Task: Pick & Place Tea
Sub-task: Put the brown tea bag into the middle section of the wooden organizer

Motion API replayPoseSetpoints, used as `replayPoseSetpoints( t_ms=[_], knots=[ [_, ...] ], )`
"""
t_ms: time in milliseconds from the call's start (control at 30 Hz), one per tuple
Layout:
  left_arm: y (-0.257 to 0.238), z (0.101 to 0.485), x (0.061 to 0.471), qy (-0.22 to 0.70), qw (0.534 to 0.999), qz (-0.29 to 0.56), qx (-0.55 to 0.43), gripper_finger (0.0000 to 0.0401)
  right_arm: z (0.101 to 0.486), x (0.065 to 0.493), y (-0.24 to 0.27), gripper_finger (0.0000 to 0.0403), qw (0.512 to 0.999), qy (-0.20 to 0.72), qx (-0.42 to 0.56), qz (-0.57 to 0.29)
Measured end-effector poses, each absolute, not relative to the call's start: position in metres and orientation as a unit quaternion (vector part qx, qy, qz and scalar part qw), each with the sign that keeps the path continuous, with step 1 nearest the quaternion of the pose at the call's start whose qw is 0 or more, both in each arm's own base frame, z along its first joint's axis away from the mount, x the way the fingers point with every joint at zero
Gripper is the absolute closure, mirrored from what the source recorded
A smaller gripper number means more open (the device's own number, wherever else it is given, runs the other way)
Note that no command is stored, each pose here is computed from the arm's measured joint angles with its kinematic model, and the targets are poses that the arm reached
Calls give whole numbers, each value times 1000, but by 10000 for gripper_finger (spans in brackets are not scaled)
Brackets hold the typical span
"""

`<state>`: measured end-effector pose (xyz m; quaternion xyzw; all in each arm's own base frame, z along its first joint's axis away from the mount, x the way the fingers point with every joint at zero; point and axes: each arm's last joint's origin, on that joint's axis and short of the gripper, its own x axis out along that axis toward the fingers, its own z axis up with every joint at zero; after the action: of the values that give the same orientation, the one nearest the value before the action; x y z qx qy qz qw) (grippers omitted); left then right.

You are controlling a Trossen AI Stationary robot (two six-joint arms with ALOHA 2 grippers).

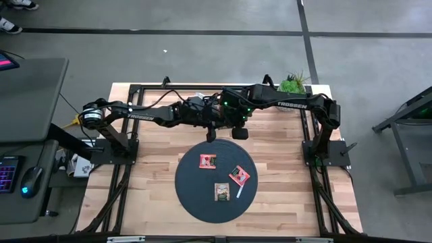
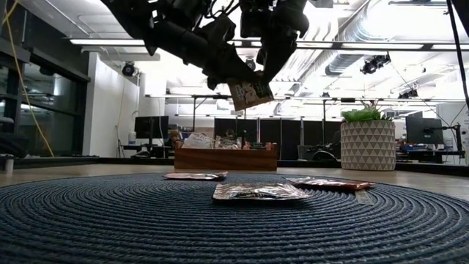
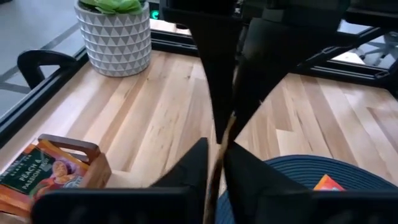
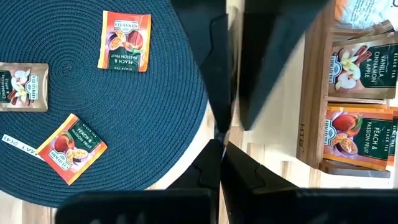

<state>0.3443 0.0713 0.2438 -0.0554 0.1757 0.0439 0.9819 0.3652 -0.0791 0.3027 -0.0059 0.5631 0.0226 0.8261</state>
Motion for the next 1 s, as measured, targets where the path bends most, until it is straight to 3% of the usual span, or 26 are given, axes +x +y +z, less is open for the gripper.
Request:
replayPoseSetpoints(
  t_ms=[100,467,700,1000],
  knots=[
    [71,244,344,176,982,40,-56,394,303,365,-79,403,826,563,-5,21],
    [72,244,344,179,982,49,-45,400,305,364,-81,398,826,563,-4,-20],
    [72,244,344,180,981,53,-45,401,324,351,-88,328,839,541,14,-55],
    [83,244,341,176,979,99,-22,401,342,298,-102,244,826,540,53,-149]
  ],
)
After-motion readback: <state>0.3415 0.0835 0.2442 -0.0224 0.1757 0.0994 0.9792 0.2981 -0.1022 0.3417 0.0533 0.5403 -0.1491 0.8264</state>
